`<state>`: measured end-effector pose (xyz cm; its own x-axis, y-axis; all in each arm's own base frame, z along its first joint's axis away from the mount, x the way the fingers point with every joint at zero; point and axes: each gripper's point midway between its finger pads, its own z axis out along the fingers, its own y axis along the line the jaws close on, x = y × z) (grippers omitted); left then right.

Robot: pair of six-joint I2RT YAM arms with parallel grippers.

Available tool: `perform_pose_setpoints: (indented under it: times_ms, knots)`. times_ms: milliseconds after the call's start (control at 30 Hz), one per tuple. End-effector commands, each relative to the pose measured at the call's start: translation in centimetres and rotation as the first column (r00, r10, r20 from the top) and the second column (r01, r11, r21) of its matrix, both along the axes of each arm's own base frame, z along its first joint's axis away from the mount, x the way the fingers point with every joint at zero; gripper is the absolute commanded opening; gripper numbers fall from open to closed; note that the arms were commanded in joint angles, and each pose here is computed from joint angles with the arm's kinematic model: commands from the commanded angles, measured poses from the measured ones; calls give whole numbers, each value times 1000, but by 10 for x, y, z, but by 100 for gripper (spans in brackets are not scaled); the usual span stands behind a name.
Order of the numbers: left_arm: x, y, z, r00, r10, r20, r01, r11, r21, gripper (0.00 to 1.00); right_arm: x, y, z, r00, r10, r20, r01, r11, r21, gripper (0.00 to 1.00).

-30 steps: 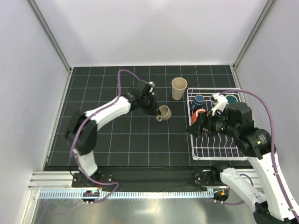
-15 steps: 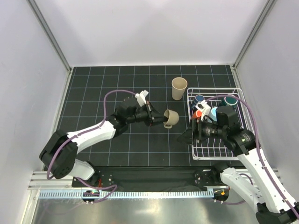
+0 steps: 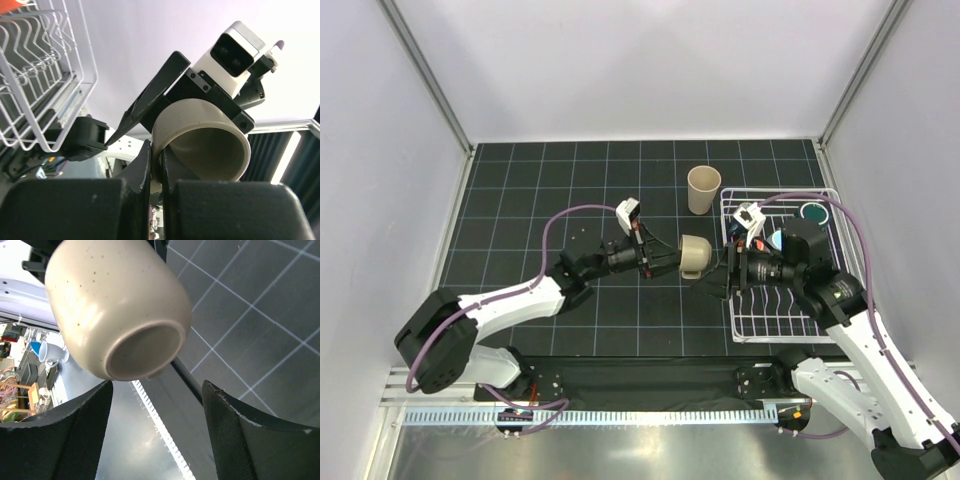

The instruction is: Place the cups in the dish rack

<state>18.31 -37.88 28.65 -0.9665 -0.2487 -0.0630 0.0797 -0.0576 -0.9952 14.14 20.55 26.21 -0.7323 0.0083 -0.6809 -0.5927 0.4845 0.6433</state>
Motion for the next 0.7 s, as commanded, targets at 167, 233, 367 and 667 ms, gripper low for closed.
perform_pose_setpoints:
  times_ms: [167,233,367,667]
  knots:
    - [-19,7,56,999,21,24,-16,982,-190,0,2,9,59,977,5,212,-39,987,157,63]
    - [-19,6,61,999,38,22,-32,976,-215,0,3,11,66,973,-2,231,-43,981,190,57]
    - [-19,6,67,997,71,13,-66,964,-258,0,5,13,71,977,-29,213,-25,969,247,48]
    - [-23,-3,64,995,92,-33,-97,952,-290,0,2,11,80,972,-66,225,-5,954,301,31]
